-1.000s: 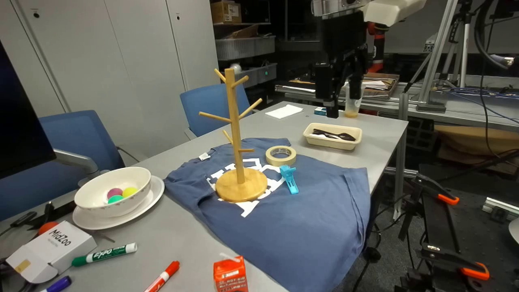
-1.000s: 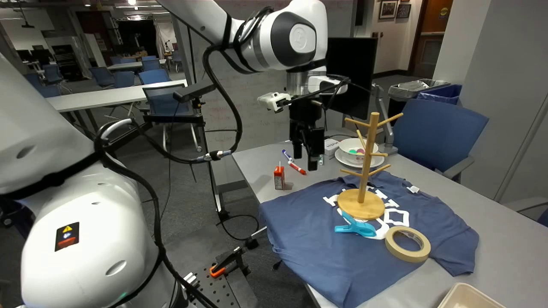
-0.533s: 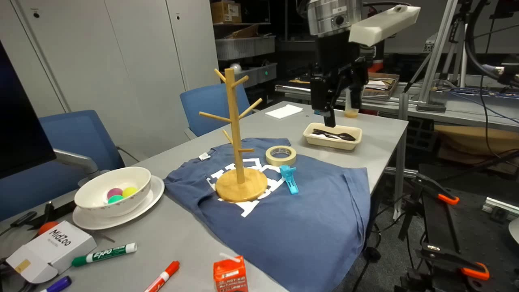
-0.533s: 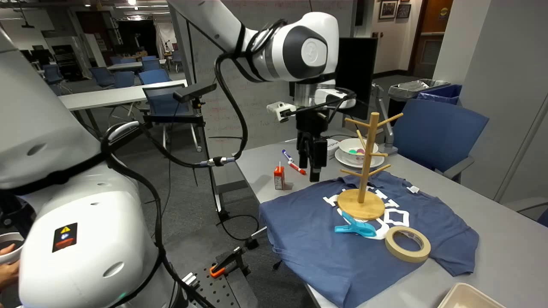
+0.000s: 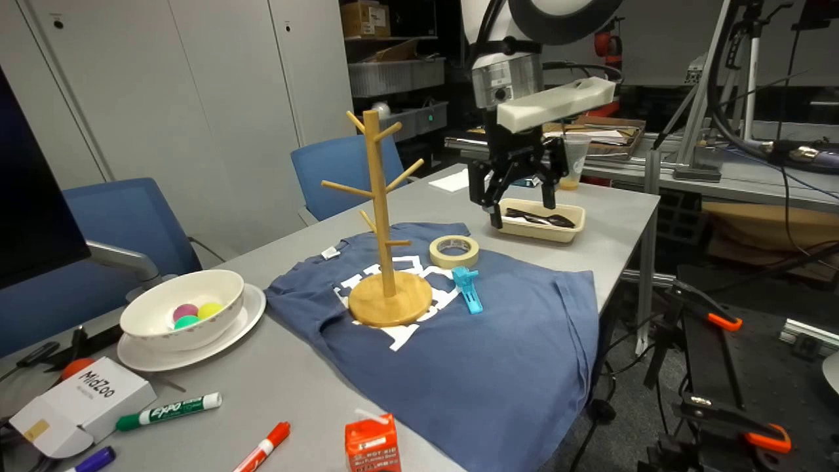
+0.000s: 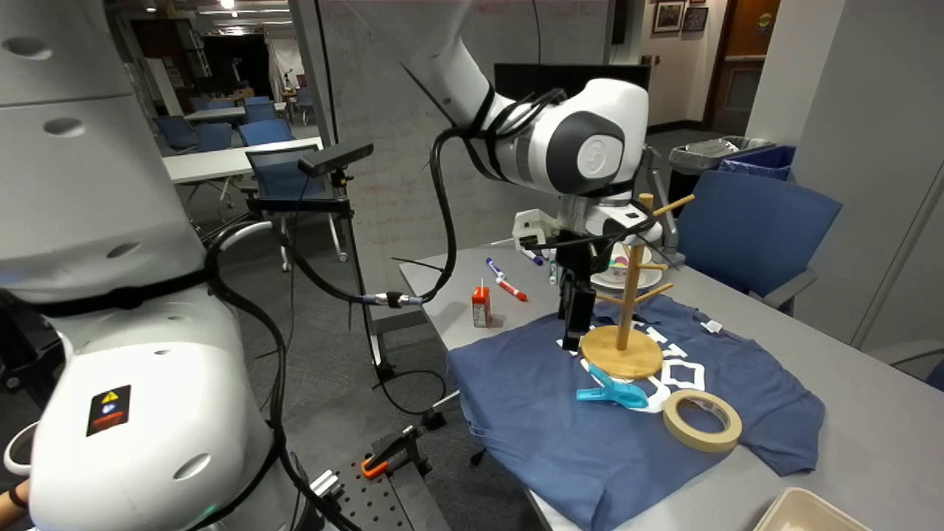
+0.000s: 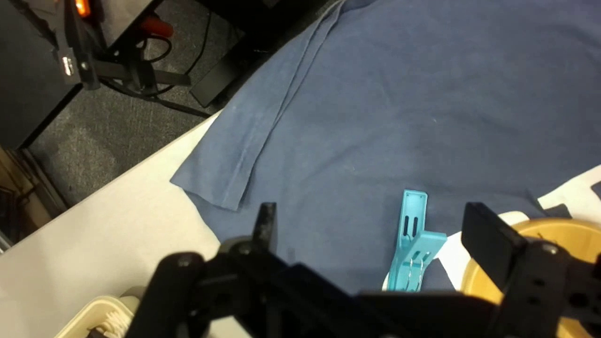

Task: Hang the blue clip on the wooden stand

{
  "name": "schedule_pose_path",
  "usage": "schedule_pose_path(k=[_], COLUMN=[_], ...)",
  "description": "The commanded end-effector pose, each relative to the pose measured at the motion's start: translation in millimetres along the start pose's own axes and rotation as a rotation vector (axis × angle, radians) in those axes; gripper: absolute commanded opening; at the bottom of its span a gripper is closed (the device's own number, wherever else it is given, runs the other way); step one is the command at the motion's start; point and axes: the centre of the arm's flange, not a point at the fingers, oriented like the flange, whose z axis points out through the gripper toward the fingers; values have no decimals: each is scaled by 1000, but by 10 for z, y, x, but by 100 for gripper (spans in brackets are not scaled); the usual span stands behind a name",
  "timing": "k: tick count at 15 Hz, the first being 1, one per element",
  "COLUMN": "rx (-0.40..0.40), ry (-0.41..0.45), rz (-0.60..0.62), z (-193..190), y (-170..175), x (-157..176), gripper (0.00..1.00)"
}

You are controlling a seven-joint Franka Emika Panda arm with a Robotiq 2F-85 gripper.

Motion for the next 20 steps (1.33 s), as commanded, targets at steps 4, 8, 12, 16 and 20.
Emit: schedule_pose_path(k=[4,8,12,16,20], rx=[65,29,17,21,33], ry=[-48,-61,-63,-67,-46], rz=[196,245,221,252,295], z=[264,439,485,628,827], y=[-340,-470,-396,-390,-374], x=[349,422,349,429,556], gripper=[100,100,100,100,100])
